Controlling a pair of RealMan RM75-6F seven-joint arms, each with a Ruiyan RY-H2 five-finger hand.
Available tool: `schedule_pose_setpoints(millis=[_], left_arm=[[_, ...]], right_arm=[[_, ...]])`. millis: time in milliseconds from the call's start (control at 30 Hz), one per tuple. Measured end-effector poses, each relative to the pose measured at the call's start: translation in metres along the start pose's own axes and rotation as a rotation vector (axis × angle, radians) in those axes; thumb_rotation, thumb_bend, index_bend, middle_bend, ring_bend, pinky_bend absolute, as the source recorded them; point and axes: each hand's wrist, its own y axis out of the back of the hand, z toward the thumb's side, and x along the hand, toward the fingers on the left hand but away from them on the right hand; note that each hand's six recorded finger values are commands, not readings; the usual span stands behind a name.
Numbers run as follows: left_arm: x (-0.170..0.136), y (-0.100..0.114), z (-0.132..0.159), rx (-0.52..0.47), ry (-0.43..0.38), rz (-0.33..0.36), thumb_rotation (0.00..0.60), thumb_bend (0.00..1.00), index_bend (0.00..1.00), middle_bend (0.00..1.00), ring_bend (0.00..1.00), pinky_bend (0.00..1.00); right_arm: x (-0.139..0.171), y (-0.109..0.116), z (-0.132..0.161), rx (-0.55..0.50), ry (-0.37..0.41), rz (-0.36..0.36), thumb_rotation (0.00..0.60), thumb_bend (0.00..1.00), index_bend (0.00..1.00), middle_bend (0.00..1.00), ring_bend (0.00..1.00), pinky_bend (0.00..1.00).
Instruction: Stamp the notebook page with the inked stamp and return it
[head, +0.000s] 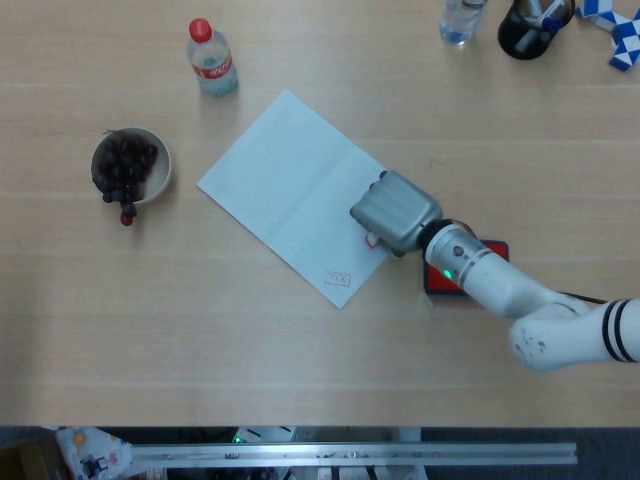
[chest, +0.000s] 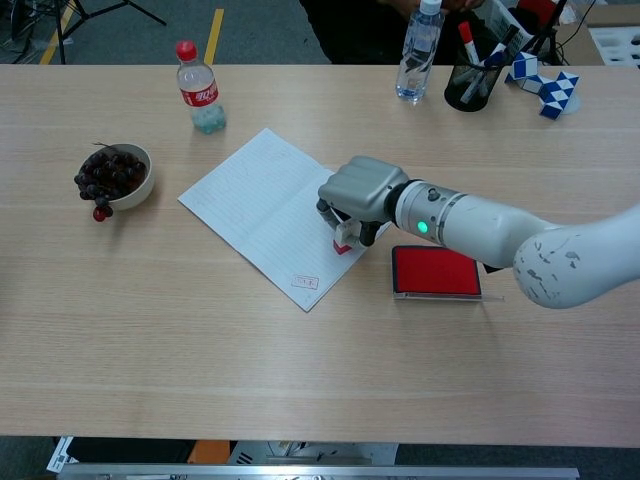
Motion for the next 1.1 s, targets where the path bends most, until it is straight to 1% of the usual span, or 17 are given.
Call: schedule_pose_setpoints(millis=[1100], left_arm=[[-0.0007, -0.0022, -0.0049, 0.001, 0.013, -0.007, 0.600, 0.19, 0.25, 0.22, 0.17, 0.10]], right_arm=[[-0.0098, -0.0098, 0.0064, 0.037, -0.003, 0.017, 0.600, 0.34, 0.77, 0.60, 0.48, 0.41]])
